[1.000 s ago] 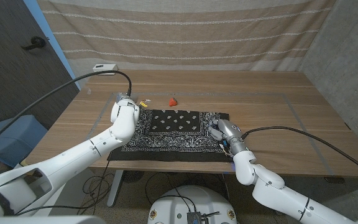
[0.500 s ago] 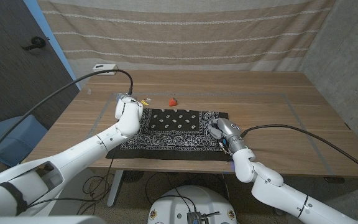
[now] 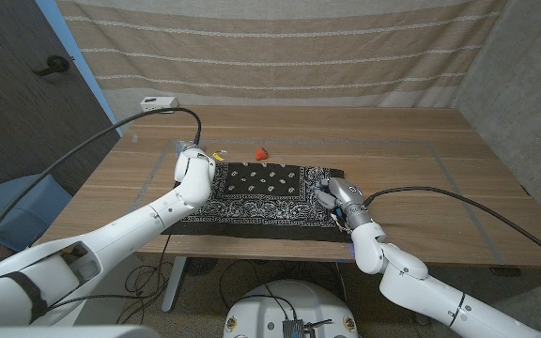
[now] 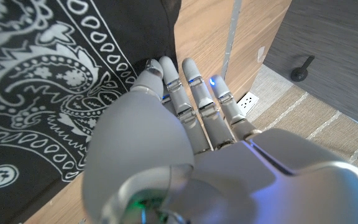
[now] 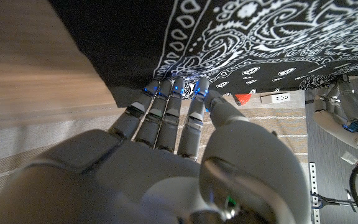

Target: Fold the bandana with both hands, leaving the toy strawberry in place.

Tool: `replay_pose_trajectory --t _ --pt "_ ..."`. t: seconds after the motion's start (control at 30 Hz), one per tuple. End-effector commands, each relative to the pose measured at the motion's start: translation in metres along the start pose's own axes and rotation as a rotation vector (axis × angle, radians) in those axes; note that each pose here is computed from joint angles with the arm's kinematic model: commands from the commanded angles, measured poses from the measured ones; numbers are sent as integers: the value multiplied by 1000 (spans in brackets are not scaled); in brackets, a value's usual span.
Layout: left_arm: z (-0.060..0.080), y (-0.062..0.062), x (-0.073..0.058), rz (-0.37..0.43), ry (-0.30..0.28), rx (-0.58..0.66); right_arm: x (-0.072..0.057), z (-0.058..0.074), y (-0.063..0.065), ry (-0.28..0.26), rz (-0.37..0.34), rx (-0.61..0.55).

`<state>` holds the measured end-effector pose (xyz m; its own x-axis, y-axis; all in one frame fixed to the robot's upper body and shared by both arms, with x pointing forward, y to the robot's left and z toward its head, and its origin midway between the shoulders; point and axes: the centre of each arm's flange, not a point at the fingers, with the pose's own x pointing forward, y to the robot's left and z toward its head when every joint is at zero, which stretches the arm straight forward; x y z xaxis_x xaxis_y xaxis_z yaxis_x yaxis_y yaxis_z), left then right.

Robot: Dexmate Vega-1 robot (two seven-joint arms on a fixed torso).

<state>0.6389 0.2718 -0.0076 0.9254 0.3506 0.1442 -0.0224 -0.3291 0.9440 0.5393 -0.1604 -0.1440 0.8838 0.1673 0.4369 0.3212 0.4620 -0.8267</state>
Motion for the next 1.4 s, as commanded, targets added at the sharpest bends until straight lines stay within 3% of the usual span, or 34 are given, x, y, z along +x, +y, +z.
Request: replay_pose_trajectory --t 0.03,0.23,0.37,0.57,0.83,0.97,1.17,1.4 --pt "2 9 -12 94 -107 -102 3 0 -1 5 9 -14" --pt "-7 20 -25 209 -172 -194 4 -1 0 3 7 -13" --pt "-11 28 -34 198 -124 -159 4 -1 0 3 8 -12" --pt "-16 39 -45 188 -120 -163 3 -1 1 -1 7 -10" --pt "-43 53 -60 172 -220 -352 3 1 2 -6 10 -6" --pt "-47 63 -69 155 -156 -293 4 1 2 -14 9 -4" --pt "-43 62 -61 50 -56 -206 6 2 1 -21 6 -5" --pt "-39 52 -39 11 -36 -171 7 2 0 -19 7 -5"
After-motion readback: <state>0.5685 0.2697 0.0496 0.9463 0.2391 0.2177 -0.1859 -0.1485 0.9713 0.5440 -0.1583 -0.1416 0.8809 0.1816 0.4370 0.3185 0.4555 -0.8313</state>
